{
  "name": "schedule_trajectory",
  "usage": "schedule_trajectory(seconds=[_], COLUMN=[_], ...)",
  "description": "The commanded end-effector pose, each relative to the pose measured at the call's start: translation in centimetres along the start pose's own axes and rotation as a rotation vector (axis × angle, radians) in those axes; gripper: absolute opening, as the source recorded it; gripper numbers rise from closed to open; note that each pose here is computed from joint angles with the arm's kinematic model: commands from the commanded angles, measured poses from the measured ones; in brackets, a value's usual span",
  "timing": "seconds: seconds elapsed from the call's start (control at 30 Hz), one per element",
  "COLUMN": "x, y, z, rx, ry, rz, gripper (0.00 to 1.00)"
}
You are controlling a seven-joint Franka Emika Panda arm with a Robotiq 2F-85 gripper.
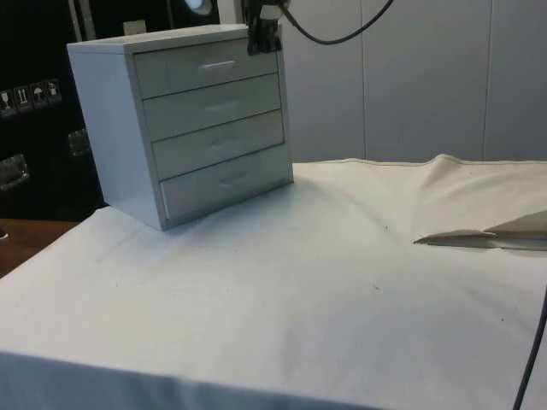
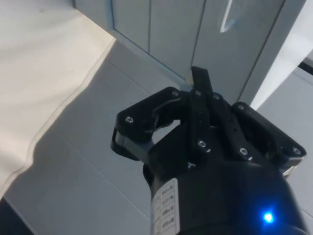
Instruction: Open the drawer, then close it.
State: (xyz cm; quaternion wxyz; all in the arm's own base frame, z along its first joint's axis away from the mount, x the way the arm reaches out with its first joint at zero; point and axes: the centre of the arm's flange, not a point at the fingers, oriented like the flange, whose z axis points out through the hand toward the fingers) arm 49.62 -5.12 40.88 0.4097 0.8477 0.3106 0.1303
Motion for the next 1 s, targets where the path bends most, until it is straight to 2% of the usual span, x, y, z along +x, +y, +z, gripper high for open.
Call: schedule_trajectory(seconds=[0.0,0.2,0.23,0.27,0.37,0.53,0.57,0.6,0.63,0.7,0.9,0.93,0.97], x=[-0.1,0.0,0.1,0.0,0.0,0.0,0.0,0.0,0.0,0.0,0.0,0.0,0.0], y=[-0.4,-0.9,-0.7,-0.9,-1.1,-1.1,-1.2,-1.2,-1.2,-1.3,-1.1,-1.2,-1.2], z=[-0.1,-0.8,-0.6,-0.8,-1.0,-1.0,-1.1,-1.2,-1.2,-1.2,-1.1,-1.2,-1.1], rx=[0.022,0.046,0.035,0.047,0.05,0.044,0.051,0.051,0.051,0.051,0.044,0.048,0.047], ry=[0.006,0.015,0.009,0.016,0.018,0.014,0.019,0.02,0.02,0.02,0.015,0.018,0.017], rz=[0.0,0.022,0.022,0.023,0.03,0.032,0.033,0.035,0.035,0.036,0.036,0.036,0.036], gripper=[0.0,0.0,0.0,0.0,0.0,0.26,0.26,0.31,0.37,0.55,0.85,0.85,0.96])
